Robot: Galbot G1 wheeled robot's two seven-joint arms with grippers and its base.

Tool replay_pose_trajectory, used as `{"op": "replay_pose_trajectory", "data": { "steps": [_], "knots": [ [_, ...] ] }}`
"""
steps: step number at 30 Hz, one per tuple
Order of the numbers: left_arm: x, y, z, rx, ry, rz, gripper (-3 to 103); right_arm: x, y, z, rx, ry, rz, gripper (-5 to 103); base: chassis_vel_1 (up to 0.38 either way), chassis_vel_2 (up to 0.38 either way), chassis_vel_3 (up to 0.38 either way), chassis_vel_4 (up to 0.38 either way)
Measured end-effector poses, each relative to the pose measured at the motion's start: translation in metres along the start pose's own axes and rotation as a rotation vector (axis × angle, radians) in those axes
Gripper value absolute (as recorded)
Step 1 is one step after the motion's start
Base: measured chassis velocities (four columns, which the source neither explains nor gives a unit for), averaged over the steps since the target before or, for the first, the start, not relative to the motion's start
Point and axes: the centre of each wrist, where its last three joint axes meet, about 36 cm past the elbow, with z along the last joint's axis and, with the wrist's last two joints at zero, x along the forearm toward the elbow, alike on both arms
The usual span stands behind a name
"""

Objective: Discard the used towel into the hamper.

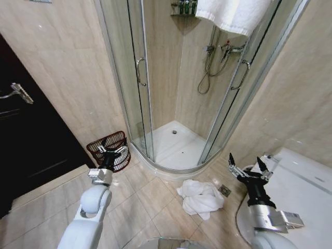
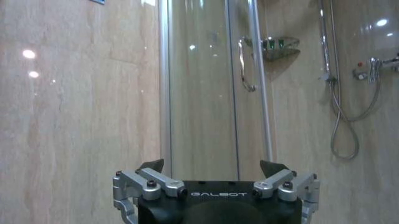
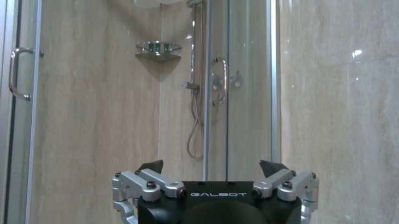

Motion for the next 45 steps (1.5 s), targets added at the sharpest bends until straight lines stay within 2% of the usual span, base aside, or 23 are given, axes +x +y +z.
{"op": "replay_pose_trajectory", "data": {
  "steps": [14, 30, 45],
  "knots": [
    [0.0015, 0.0011, -0.0025, -0.003, 0.001, 0.006, 100, -0.0028, 0.0003, -0.0049, 0.015, 0.009, 0.0, 100, 0.0, 0.0, 0.0, 0.0],
    [-0.0033, 0.0015, 0.0005, 0.024, -0.015, 0.022, 100, -0.0044, 0.0005, -0.0055, 0.014, 0.009, 0.004, 100, 0.0, 0.0, 0.0, 0.0],
    [-0.0057, 0.0042, -0.0026, 0.009, -0.008, 0.018, 100, -0.005, 0.0014, -0.0052, 0.016, 0.012, -0.004, 100, 0.0, 0.0, 0.0, 0.0]
  ]
}}
